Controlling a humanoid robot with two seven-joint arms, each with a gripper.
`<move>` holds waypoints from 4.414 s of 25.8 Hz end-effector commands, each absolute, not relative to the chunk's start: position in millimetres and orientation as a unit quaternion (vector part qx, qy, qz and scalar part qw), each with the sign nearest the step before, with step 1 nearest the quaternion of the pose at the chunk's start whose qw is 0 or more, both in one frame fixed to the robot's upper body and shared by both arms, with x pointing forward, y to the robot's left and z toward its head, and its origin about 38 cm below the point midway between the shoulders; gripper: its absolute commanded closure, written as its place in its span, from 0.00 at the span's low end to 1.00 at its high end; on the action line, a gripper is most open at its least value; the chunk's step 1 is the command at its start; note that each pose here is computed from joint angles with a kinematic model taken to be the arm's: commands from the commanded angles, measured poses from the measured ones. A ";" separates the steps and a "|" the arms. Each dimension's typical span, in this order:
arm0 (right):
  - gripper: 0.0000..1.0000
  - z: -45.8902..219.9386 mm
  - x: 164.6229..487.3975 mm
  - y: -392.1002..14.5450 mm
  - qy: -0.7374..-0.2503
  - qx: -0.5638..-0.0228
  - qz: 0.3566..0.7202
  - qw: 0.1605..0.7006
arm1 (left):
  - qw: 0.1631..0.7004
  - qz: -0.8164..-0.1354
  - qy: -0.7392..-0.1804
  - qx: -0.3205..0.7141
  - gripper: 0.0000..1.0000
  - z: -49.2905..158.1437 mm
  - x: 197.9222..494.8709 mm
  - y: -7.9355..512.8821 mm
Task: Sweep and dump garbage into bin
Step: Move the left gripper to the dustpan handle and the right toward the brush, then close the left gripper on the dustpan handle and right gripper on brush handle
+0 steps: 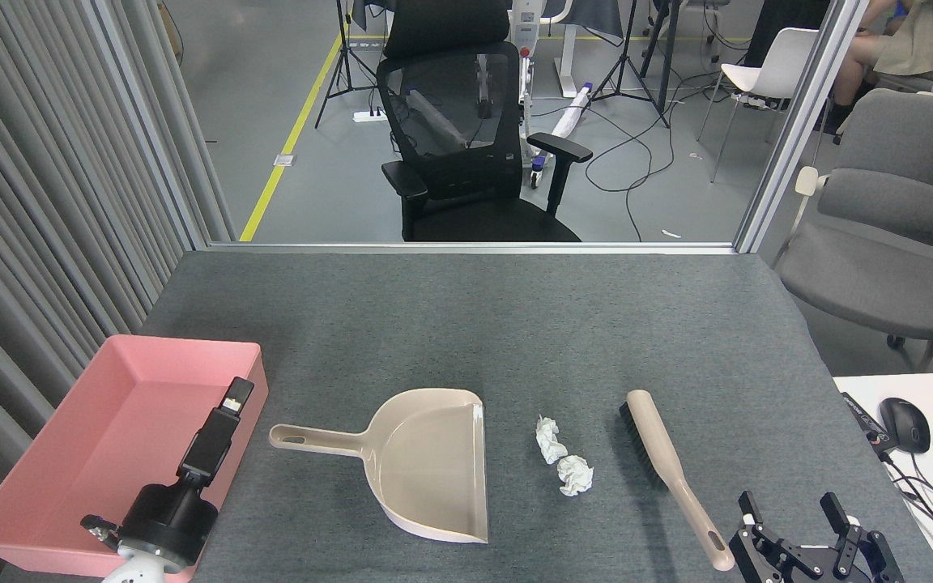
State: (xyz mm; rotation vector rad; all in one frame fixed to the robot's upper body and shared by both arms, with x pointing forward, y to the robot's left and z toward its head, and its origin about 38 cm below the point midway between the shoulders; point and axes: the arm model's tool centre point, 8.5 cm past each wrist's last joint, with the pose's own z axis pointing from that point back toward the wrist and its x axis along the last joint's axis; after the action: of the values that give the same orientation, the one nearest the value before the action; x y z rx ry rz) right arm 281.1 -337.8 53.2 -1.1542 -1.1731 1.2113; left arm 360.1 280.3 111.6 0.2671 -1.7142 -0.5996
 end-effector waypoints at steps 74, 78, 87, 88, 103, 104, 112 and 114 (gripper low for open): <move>0.11 -14.8 293.5 -282.3 -0.463 -0.433 0.546 0.549 | 0.664 -0.251 -0.698 0.096 0.01 13.9 362.4 248.0; 0.11 -13.6 295.9 -281.4 -0.465 -0.433 0.545 0.547 | 0.664 -0.252 -0.698 0.096 0.01 14.5 362.5 248.0; 0.13 -24.7 292.4 -281.7 -0.456 -0.423 0.551 0.556 | 0.665 -0.251 -0.697 0.096 0.01 13.5 361.8 248.7; 0.13 -24.7 292.4 -281.7 -0.456 -0.423 0.551 0.556 | 0.665 -0.252 -0.697 0.096 0.01 13.5 361.8 248.7; 0.13 -19.1 300.6 -279.8 -0.463 -0.426 0.548 0.551 | 0.664 -0.253 -0.697 0.099 0.01 14.2 361.9 251.5; 0.13 -19.5 299.9 -279.8 -0.463 -0.425 0.549 0.551 | 0.664 -0.253 -0.697 0.099 0.01 14.2 361.9 251.5; 0.13 -17.5 298.7 -277.5 -0.468 -0.424 0.548 0.549 | 0.664 -0.253 -0.697 0.099 0.01 14.2 361.9 251.5; 0.13 -16.5 299.5 -278.0 -0.468 -0.425 0.548 0.548 | 0.664 -0.253 -0.697 0.099 0.01 14.2 361.9 251.5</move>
State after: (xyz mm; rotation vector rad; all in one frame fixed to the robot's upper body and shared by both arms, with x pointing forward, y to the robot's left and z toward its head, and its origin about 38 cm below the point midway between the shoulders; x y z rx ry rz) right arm 299.4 -278.1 -17.0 -1.0067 -1.1072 1.2975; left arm 361.9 252.0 14.2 0.2251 -1.5734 -0.5701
